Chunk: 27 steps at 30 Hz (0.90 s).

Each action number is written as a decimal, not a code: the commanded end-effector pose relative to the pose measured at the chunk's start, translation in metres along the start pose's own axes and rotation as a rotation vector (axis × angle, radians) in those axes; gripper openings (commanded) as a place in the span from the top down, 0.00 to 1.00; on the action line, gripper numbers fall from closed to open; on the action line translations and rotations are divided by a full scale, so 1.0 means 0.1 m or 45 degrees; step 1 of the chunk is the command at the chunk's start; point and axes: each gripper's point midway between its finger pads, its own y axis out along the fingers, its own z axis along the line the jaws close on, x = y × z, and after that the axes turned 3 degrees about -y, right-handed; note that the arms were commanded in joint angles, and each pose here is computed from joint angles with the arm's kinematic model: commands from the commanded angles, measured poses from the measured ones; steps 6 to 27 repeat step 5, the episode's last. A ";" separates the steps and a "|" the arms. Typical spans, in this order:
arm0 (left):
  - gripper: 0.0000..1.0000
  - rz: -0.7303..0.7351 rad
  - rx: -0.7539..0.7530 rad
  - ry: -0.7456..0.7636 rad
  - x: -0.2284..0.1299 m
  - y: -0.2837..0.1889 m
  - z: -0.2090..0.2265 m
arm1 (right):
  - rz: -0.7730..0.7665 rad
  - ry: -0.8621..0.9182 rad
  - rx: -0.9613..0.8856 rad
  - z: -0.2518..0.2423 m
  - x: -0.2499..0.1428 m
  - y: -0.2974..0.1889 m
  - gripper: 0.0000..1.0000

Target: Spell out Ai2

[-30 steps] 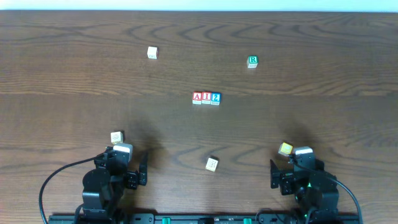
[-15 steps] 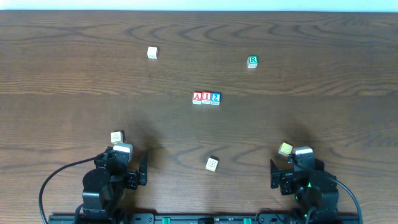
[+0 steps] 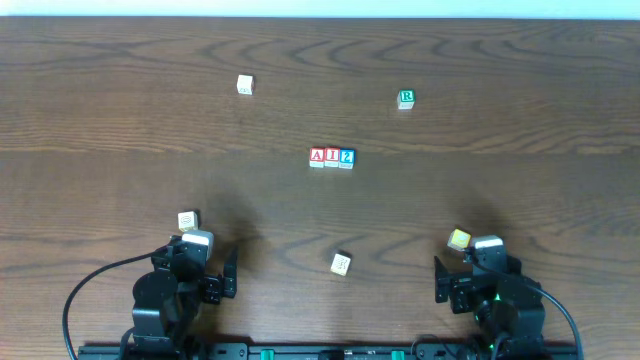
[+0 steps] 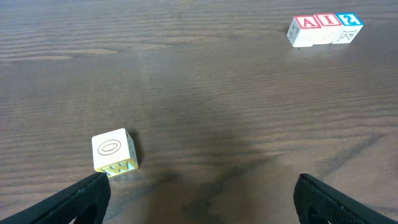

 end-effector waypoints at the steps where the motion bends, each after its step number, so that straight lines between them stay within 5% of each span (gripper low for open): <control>1: 0.05 -0.006 0.002 0.023 0.00 0.01 0.01 | 0.010 -0.009 -0.003 -0.01 -0.04 0.02 0.01; 27: 0.05 -0.006 0.002 0.023 0.00 0.01 0.01 | 0.010 -0.009 -0.003 -0.01 -0.04 0.02 0.01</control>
